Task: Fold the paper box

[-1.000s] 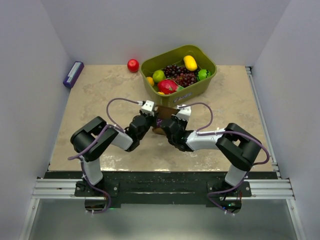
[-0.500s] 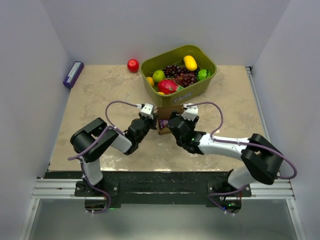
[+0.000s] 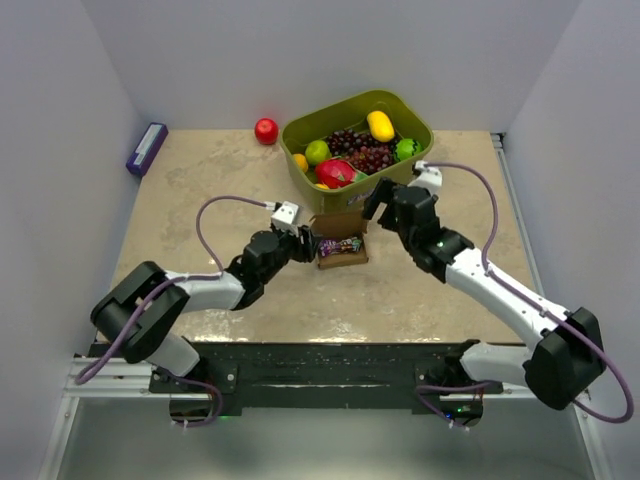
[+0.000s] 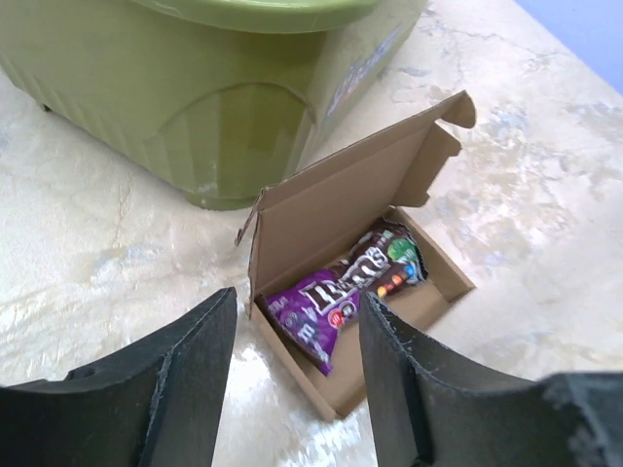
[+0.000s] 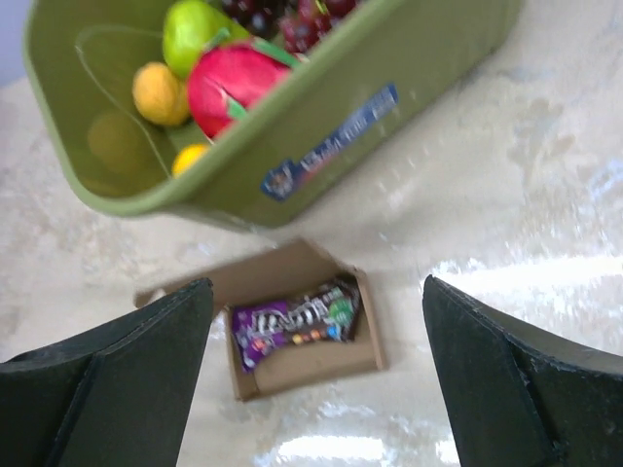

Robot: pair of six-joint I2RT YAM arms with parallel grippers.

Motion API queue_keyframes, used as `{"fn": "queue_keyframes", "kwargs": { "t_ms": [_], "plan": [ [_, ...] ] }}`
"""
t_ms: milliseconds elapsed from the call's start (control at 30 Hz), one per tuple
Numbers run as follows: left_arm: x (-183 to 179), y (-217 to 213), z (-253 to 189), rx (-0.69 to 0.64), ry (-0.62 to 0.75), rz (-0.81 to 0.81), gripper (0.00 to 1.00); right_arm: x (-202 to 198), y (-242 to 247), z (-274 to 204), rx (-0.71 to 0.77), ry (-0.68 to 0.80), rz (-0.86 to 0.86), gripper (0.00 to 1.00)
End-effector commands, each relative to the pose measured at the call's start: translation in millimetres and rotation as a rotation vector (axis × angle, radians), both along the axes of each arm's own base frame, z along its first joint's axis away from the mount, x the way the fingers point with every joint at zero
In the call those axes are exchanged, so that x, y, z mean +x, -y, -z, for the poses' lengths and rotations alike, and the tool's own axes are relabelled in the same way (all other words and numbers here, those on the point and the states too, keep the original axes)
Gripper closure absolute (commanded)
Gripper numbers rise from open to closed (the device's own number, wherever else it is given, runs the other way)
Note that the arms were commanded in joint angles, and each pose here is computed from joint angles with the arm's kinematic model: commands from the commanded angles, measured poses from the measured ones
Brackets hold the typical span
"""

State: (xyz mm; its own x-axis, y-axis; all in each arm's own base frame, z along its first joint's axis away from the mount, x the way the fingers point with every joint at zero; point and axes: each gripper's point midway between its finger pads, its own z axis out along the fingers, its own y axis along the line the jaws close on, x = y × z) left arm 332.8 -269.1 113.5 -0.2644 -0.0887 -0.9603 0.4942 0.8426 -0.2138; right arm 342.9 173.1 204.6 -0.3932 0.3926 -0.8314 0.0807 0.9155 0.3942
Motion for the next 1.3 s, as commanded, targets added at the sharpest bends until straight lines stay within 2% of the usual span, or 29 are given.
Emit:
{"fn": "queue_keyframes", "kwargs": {
  "t_ms": [0, 133, 267, 333, 533, 800, 1267],
  "plan": [
    [-14, -3, -16, -0.094, -0.133, 0.052, 0.4, 17, -19, -18, 0.019, -0.056, -0.166, 0.08],
    [-16, -8, -33, -0.168, -0.248, 0.073, 0.38, 38, -25, -12, 0.042, -0.087, -0.195, 0.1],
    [0, -8, -55, -0.302, -0.323, 0.081, 0.35, 56, -34, 3, 0.058, -0.123, -0.223, 0.12],
    [5, -3, -49, -0.327, -0.369, 0.102, 0.35, 63, -37, 10, 0.06, -0.135, -0.228, 0.14],
    [31, 7, -57, -0.415, -0.378, 0.089, 0.35, 69, -42, 32, 0.086, -0.176, -0.24, 0.18],
    [54, 10, -39, -0.437, -0.419, 0.032, 0.35, 66, -43, 49, 0.11, -0.205, -0.234, 0.2],
    [61, 15, -30, -0.455, -0.441, 0.032, 0.35, 55, -45, 71, 0.152, -0.248, -0.235, 0.26]
  ]
}}
